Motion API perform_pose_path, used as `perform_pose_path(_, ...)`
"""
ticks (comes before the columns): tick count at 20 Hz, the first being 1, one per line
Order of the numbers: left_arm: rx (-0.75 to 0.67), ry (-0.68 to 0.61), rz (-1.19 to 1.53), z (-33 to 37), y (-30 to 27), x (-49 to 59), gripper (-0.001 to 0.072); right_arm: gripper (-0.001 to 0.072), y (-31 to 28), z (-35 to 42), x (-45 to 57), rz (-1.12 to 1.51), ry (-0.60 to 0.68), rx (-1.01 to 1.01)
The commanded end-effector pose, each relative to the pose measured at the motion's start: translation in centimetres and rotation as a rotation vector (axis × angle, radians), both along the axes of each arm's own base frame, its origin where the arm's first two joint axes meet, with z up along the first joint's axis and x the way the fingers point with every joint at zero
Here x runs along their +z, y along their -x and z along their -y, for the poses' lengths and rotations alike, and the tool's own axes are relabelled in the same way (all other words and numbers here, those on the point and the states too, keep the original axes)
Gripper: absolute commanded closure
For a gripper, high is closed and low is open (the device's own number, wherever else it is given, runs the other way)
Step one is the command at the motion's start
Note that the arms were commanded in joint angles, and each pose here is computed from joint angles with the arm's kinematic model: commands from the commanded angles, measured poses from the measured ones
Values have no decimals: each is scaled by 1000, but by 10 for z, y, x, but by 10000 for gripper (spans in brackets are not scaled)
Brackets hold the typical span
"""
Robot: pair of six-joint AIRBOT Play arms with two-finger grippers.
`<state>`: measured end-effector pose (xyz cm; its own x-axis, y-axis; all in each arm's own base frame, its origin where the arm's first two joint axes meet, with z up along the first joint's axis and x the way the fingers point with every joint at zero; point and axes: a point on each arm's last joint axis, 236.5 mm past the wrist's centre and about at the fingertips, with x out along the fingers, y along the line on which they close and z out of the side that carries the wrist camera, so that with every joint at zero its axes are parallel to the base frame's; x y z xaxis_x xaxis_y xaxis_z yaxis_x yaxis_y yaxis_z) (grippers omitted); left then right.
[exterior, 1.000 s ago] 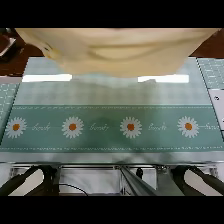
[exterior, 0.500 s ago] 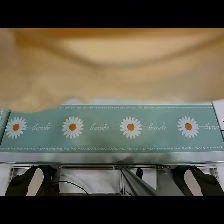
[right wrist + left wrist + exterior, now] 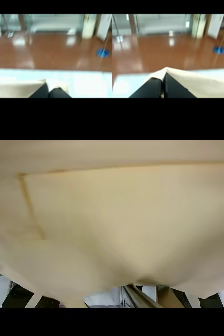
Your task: Fold the shirts.
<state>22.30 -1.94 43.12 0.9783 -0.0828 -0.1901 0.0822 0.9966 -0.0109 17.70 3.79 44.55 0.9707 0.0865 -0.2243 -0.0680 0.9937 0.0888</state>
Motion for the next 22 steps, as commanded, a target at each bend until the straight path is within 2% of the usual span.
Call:
perform_pose_path(1,28,16,-284,0,-56,-101,676,696,-44,-2,-68,-189,-100,64)
perform_pose_path(9,-47,148,-682,45,-198,-300,676,696,-198,13,-247,-572,-347,199)
perform_pose_path(13,-35,179,-716,52,-269,-350,676,696,-278,30,-339,-727,-509,185)
perform_pose_path(18,6,263,-754,60,-337,-387,676,696,-362,42,-406,-795,-680,163)
perform_pose_path(22,-8,336,-801,74,-352,-411,676,696,-391,23,-431,-820,-675,199)
